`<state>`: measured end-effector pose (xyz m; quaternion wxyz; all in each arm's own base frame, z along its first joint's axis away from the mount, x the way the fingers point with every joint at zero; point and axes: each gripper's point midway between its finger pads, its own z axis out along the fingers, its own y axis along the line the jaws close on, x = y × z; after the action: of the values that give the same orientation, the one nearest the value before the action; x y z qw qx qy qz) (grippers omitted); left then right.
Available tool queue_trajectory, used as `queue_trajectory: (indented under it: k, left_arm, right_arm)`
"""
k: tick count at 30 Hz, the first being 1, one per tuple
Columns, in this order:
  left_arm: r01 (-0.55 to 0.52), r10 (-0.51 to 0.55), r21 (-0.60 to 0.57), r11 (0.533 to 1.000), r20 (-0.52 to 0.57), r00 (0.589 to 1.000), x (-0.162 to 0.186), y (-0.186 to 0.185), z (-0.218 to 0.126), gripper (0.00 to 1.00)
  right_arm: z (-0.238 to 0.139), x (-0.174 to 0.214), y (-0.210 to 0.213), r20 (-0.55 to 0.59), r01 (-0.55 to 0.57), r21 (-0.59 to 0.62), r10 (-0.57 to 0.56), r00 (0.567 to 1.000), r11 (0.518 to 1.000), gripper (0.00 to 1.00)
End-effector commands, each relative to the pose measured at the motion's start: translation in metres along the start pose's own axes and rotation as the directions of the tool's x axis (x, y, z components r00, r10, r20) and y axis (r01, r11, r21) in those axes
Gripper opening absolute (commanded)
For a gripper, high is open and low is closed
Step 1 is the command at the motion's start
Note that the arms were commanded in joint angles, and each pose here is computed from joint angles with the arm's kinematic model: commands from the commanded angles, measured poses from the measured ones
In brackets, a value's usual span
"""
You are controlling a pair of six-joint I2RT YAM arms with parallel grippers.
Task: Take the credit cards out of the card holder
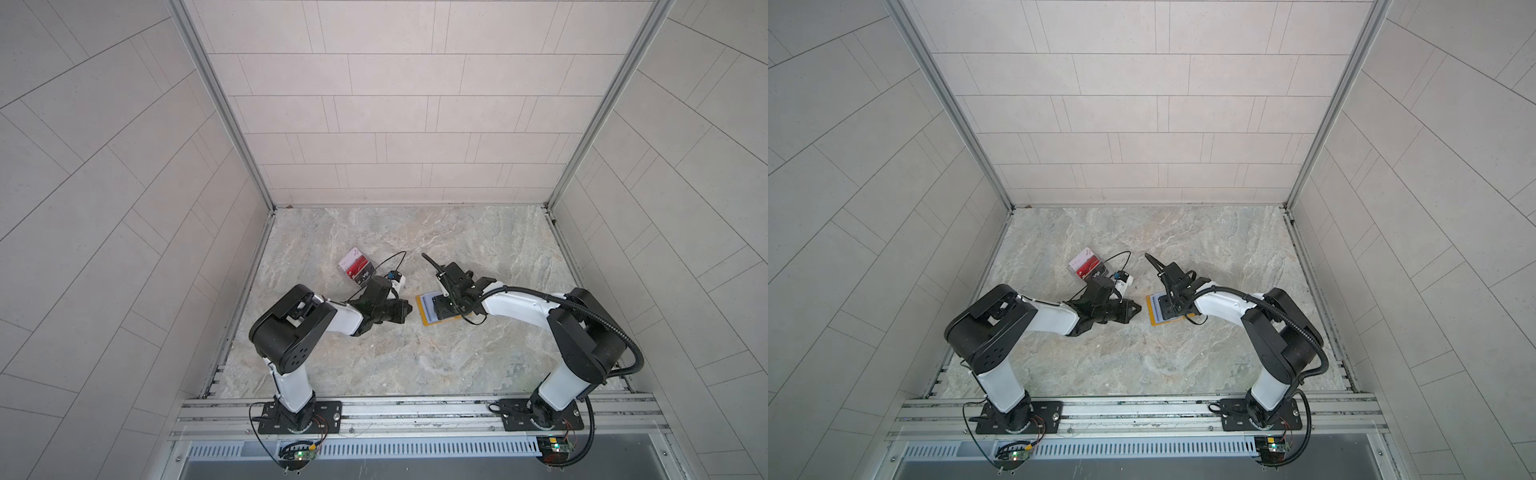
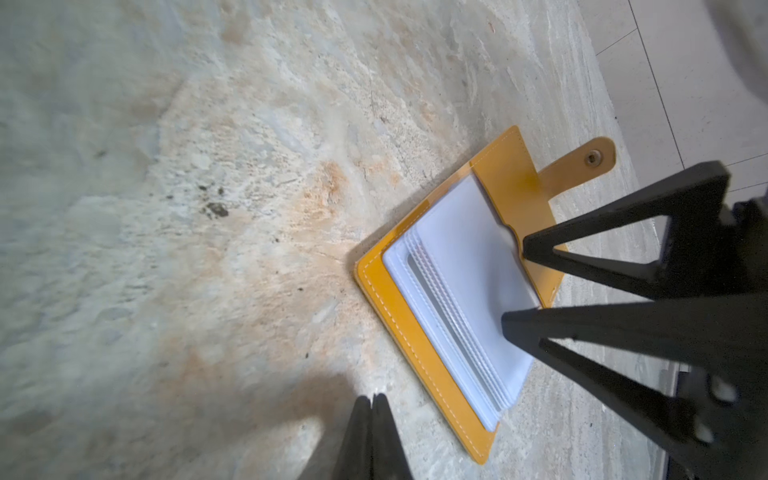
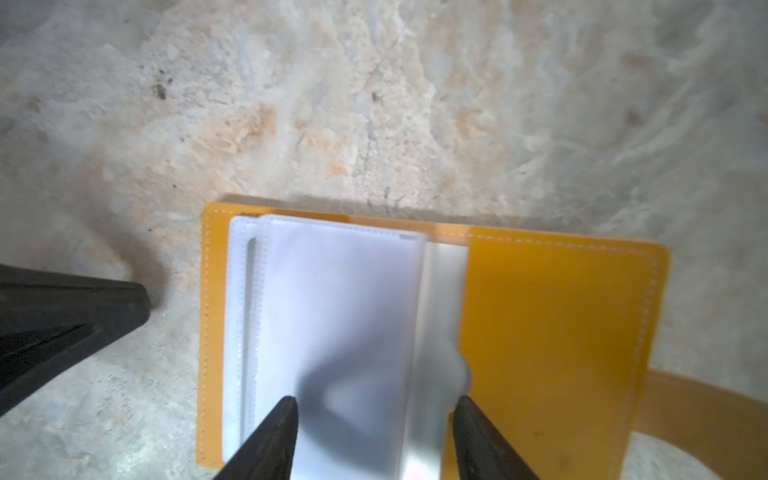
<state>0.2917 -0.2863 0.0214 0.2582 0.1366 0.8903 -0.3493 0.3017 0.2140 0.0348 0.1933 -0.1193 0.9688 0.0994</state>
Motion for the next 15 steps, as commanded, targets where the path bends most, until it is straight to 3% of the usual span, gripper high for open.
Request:
queue_trajectory:
  k: [1,12,15]
  left_arm:
    - [-0.012,0.013,-0.004,1.0,0.03,0.999,-0.013,-0.007,-0.008,0.0]
    - [-0.013,0.014,-0.011,1.0,0.042,0.999,-0.016,-0.007,-0.009,0.0]
    - [-0.011,0.011,-0.01,1.0,0.049,0.999,-0.017,-0.007,-0.008,0.0]
  right_arm:
    - [0.005,0.003,0.018,-0.018,-0.007,-0.089,0.005,1.0,0.996,0.62]
    - [0.009,0.007,0.046,-0.03,-0.029,-0.176,0.024,0.999,0.984,0.61]
    - [0.009,0.005,0.043,-0.019,-0.028,-0.142,0.026,0.999,0.989,0.61]
